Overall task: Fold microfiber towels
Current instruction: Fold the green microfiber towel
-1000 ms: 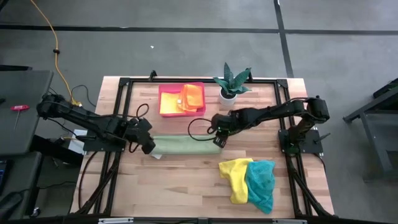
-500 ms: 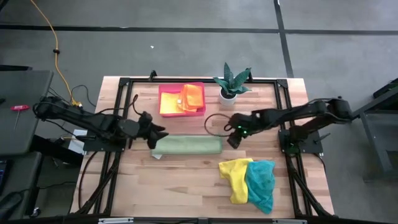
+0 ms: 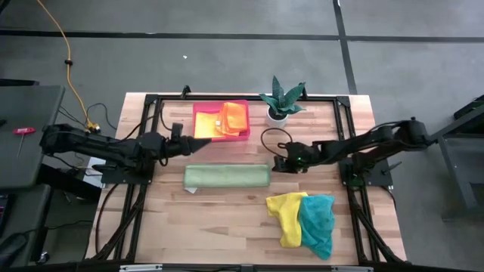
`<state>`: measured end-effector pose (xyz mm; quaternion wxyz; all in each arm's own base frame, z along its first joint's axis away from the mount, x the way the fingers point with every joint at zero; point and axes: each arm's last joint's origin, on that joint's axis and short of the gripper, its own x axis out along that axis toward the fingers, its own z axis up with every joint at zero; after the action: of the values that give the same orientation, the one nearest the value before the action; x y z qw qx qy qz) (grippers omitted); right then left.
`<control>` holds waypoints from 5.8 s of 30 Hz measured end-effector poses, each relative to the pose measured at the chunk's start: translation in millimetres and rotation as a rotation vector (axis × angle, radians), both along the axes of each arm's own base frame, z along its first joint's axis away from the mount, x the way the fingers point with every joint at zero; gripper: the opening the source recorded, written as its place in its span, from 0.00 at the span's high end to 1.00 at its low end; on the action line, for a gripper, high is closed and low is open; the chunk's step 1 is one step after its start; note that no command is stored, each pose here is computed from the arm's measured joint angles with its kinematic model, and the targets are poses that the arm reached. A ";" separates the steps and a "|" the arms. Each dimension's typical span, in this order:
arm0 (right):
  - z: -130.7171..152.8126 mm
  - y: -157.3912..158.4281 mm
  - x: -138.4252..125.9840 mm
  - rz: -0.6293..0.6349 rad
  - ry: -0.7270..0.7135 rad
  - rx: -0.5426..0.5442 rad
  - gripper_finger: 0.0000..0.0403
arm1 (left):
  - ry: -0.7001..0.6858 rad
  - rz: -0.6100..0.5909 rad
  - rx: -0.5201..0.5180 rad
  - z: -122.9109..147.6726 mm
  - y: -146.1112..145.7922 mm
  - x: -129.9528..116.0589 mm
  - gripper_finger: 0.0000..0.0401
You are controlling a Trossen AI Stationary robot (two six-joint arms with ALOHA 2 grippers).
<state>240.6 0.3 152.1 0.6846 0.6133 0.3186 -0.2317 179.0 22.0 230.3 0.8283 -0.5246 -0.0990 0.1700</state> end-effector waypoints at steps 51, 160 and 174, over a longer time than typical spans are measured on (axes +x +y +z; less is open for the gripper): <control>-28.4 10.9 15.1 -0.104 0.140 -0.091 0.99 | -0.008 -0.063 0.034 1.8 2.7 0.4 0.51; 34.5 25.7 79.7 -0.106 -0.199 -0.158 1.00 | 0.814 -0.229 -0.075 -131.0 -2.5 111.0 1.00; 13.4 19.3 119.5 -0.162 -0.190 -0.146 1.00 | 0.801 -0.237 -0.079 -130.6 -2.9 111.8 1.00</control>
<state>360.1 19.6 165.5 0.7335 0.6048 0.1841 -0.2498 290.7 19.1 99.7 0.7944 -0.4561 0.2986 0.2677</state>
